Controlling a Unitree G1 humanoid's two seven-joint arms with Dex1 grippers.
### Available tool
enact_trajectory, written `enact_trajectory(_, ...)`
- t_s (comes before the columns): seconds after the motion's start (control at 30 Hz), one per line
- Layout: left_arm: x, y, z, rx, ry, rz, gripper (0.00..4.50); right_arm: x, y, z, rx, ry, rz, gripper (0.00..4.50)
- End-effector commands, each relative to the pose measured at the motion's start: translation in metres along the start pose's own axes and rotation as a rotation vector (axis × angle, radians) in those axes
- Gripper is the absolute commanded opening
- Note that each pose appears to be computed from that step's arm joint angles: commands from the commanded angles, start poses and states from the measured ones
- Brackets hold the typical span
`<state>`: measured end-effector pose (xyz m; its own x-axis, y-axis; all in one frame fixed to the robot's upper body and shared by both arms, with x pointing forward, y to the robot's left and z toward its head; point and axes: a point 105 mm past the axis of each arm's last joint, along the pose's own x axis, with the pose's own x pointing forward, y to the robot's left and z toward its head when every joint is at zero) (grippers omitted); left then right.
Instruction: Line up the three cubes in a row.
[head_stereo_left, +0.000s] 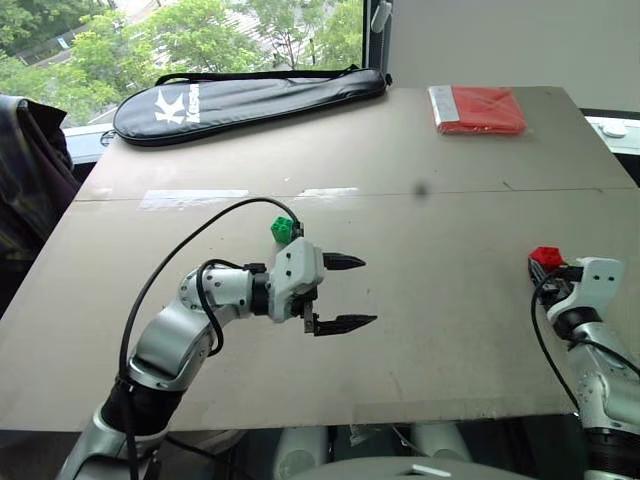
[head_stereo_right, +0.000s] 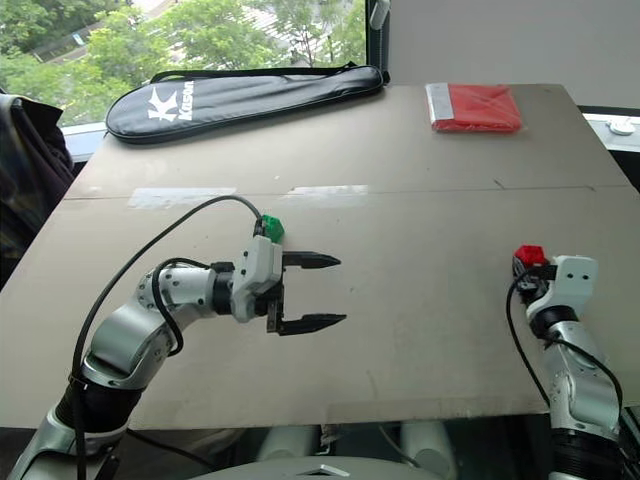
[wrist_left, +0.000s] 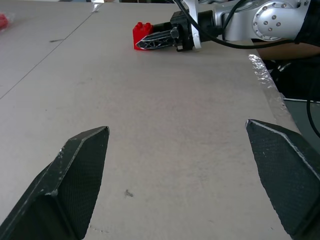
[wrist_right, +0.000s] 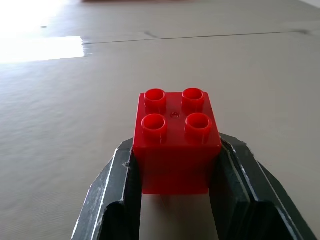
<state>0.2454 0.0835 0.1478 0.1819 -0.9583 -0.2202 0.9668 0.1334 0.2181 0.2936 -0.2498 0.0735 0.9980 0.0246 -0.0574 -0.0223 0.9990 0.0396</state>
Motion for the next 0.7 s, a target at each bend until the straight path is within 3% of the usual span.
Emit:
enact_trajectory(0.03, -0.006, 0.000, 0.006, 0.039, -0.008, 0.008, 4.50, -0.005, 0.057, 0.012, -0.008, -0.038, 0.150, 1.28)
enact_trajectory(0.37, -0.022, 0.009, -0.007, 0.038, 0.059, 0.042, 4.50, -0.007, 0.131, 0.014, -0.051, -0.043, 0.265, 1.28)
enact_trajectory(0.7, -0.027, 0.009, -0.011, 0.033, 0.077, 0.045, 4.50, -0.003, 0.134, 0.007, -0.062, -0.004, 0.181, 1.28)
